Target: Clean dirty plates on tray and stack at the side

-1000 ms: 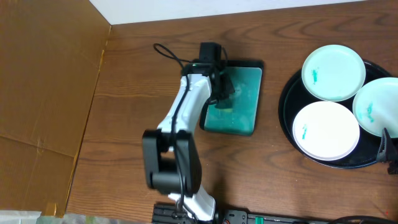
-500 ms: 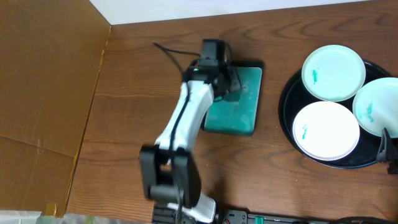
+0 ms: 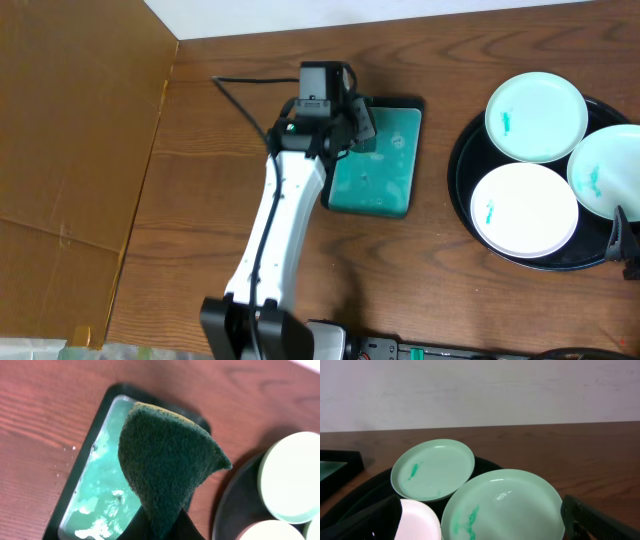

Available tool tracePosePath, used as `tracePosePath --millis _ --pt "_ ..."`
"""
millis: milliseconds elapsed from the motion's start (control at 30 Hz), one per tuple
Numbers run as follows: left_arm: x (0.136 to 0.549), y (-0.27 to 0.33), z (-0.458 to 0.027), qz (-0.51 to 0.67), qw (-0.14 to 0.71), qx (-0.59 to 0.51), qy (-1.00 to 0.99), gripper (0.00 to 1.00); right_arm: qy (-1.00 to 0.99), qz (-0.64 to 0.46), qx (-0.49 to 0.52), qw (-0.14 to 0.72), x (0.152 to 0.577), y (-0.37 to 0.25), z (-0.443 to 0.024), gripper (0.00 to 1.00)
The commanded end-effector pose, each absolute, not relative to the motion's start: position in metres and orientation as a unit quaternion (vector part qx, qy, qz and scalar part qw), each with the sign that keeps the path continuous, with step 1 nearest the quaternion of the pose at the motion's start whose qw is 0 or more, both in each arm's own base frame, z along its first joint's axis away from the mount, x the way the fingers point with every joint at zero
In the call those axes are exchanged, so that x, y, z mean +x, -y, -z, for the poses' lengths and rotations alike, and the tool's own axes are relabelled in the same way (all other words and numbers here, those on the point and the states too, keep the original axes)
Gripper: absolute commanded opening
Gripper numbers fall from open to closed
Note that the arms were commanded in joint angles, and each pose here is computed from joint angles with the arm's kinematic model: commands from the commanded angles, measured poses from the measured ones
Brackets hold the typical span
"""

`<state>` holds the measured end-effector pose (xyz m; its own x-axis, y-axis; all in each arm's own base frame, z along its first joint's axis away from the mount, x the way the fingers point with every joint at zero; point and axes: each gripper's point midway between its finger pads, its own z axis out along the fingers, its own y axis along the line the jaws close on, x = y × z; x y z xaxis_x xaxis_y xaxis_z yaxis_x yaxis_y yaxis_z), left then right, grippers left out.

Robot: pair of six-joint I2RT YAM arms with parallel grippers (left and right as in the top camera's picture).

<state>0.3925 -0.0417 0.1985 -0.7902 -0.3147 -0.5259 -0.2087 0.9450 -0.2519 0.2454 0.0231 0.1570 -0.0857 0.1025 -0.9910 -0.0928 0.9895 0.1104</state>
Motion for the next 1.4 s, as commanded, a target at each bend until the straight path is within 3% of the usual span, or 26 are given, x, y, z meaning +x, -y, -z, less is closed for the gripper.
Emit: tracePosePath --millis 0,133,267,600,733,1033,1167,1367 --pt "0.39 0.032 -0.164 0.051 0.256 -0.145 -0.954 0.07 -0.734 -0.066 0.001 0.676 0.245 -0.021 -0.156 1.0" --pt "0.388 0.026 -0.097 0.02 0.196 -0.15 -0.969 0.07 -0.734 -0.066 0.001 0.676 0.245 -0.021 -0.156 0.99" --pt "0.387 0.038 -0.081 0.047 0.164 -0.144 -0.975 0.07 -0.734 -0.066 0.001 0.676 0.245 -0.021 -0.156 0.99" --pt "0.363 0.085 -0.209 0.137 0.284 -0.082 -0.945 0.07 -0.734 -0.066 0.001 0.676 0.245 -0.021 -0.156 0.99" --pt "0.344 0.125 -0.22 0.173 0.283 -0.067 -0.941 0.07 -0.734 -0.066 0.001 0.676 0.245 -0.021 -0.156 0.99" --pt "0.304 0.225 -0.122 0.173 0.158 0.01 -0.972 0.07 -0.734 -0.066 0.001 0.676 0.245 -0.021 -0.156 0.99" --pt "0.295 0.259 -0.077 0.151 0.131 0.116 -0.973 0.07 -0.734 -0.066 0.001 0.676 0.245 -0.021 -0.156 0.99" --pt "0.285 0.291 -0.051 0.155 0.123 0.158 -0.967 0.07 -0.734 -0.066 0.001 0.676 0.245 -0.021 -0.156 0.99"
